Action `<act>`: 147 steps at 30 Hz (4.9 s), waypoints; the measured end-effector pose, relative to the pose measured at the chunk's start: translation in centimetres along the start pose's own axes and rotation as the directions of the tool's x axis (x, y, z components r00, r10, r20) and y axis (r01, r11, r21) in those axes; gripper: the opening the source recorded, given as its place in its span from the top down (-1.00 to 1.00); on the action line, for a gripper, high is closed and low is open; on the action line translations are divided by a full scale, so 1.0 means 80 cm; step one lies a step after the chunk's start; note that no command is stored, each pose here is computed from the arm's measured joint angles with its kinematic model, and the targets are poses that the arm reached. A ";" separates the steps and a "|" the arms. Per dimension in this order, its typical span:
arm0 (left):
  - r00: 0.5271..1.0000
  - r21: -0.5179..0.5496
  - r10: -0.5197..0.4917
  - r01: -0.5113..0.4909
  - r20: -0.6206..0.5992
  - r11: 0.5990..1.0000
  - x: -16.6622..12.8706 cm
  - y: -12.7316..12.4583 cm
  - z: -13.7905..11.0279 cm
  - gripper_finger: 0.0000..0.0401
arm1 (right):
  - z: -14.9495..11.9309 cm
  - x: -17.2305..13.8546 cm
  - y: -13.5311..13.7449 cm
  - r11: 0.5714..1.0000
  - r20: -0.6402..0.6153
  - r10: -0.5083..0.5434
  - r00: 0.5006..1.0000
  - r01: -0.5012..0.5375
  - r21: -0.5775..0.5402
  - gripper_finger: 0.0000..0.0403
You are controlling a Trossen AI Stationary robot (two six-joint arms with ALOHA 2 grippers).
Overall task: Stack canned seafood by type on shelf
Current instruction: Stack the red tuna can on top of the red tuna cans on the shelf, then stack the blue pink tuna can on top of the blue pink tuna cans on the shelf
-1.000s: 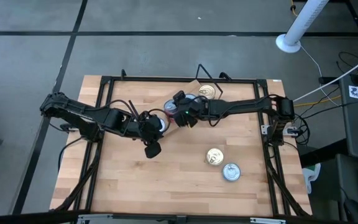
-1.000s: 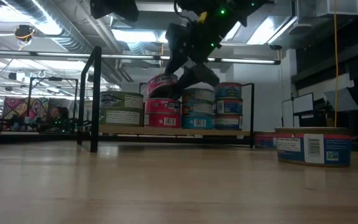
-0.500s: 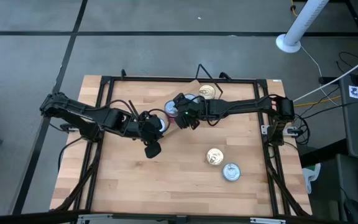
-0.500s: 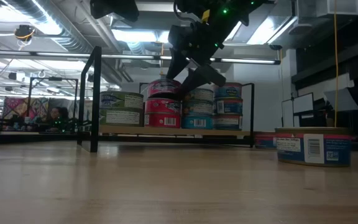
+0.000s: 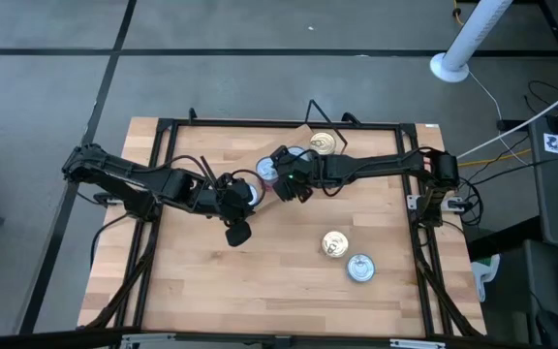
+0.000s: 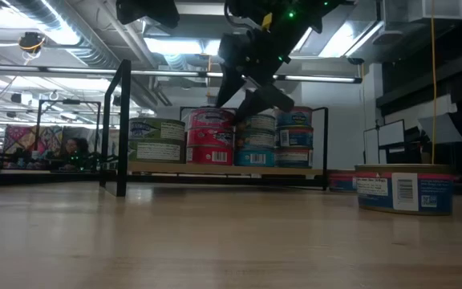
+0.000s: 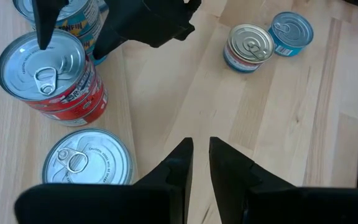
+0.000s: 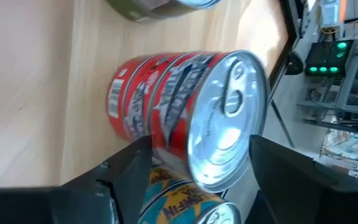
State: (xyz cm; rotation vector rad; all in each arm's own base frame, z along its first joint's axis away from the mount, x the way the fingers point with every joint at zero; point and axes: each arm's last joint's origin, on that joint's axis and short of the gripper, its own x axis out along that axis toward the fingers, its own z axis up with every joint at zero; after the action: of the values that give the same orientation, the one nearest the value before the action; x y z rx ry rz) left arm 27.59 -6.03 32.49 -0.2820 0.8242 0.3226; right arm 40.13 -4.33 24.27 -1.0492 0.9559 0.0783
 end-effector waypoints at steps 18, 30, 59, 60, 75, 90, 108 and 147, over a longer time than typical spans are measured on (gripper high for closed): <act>0.991 0.059 -0.072 0.066 0.115 0.996 0.018 -0.018 0.016 0.76 | 0.023 -0.087 0.008 0.997 -0.051 -0.076 0.996 0.077 0.018 -0.32; 0.907 0.276 -0.205 0.104 0.368 0.956 0.035 -0.046 0.049 0.76 | 0.002 -0.217 0.044 0.939 -0.049 0.090 0.995 -0.069 0.336 -0.32; 0.872 0.142 -0.240 0.198 0.427 0.970 0.209 -0.045 0.059 0.39 | -0.018 -0.259 0.138 0.704 -0.078 0.503 0.861 -0.356 0.615 -0.32; 0.872 0.132 -0.251 0.215 0.421 0.968 0.212 -0.043 0.060 0.39 | -0.023 -0.257 0.142 0.704 -0.079 0.503 0.860 -0.356 0.615 -0.32; 0.855 0.181 -0.316 0.263 0.412 0.948 0.184 -0.067 0.096 0.39 | -0.080 -0.233 0.190 0.623 0.102 0.400 0.911 -0.353 0.698 -0.32; 0.977 0.037 -0.184 0.181 0.103 0.983 0.276 -0.086 0.087 0.40 | -0.100 -0.209 0.176 0.562 0.081 0.395 0.915 -0.311 0.767 -0.32; 0.993 -0.182 -0.116 0.111 -0.015 0.977 0.323 -0.071 0.056 0.40 | -0.090 -0.207 0.169 0.539 0.168 0.345 0.923 -0.341 0.770 -0.32; 0.977 -0.237 -0.194 0.167 -0.093 0.957 0.342 -0.070 0.043 0.97 | -0.089 -0.207 0.169 0.541 0.180 0.343 0.922 -0.350 0.765 -0.32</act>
State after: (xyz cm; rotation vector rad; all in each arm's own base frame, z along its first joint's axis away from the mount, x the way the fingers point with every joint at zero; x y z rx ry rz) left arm 49.46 -5.27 14.76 -0.5929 0.8694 0.2303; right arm 19.11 3.56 25.34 -0.0101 1.0303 -0.0176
